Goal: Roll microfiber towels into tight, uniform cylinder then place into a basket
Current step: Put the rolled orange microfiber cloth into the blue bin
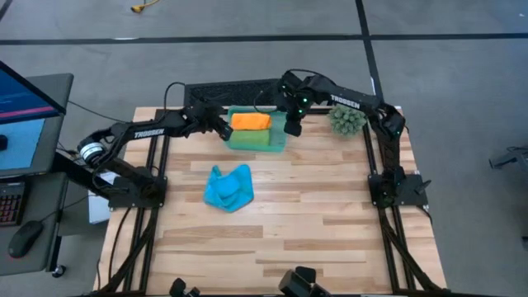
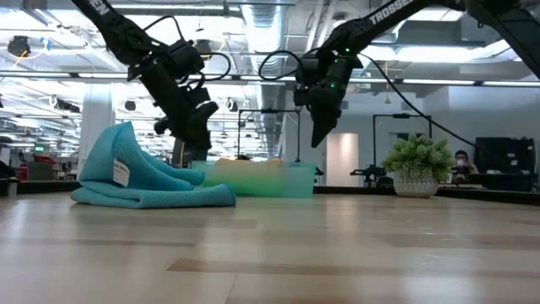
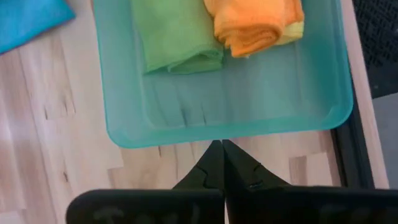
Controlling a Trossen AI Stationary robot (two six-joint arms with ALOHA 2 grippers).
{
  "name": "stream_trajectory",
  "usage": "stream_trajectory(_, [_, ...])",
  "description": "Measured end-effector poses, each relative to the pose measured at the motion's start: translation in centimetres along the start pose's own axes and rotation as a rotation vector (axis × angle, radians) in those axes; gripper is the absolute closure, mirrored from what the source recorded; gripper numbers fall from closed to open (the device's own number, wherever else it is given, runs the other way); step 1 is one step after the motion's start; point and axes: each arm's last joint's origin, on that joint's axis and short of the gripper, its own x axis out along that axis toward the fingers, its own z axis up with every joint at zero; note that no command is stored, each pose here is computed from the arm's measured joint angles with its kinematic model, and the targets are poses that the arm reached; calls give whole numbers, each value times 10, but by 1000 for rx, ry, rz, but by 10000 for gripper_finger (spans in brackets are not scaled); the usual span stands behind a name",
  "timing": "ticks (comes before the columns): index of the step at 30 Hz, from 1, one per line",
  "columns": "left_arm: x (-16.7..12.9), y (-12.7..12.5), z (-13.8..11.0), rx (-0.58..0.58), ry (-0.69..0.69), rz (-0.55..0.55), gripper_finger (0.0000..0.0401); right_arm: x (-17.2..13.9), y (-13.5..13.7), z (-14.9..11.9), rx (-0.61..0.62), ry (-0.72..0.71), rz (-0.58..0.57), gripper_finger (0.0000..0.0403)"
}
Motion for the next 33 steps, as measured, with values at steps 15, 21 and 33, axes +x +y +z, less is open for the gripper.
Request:
stream_trajectory(15, [22,-3,-26,-19,216,125,262,7,2,-8,13,42,16,389])
stream_trajectory(21, [37,-9,-30,-17,237,70,262,7,4,-13,28,95,41,386])
stream_trajectory(33, [36,-16,-23,-32,206,49,262,7,9,-15,20,145,16,388])
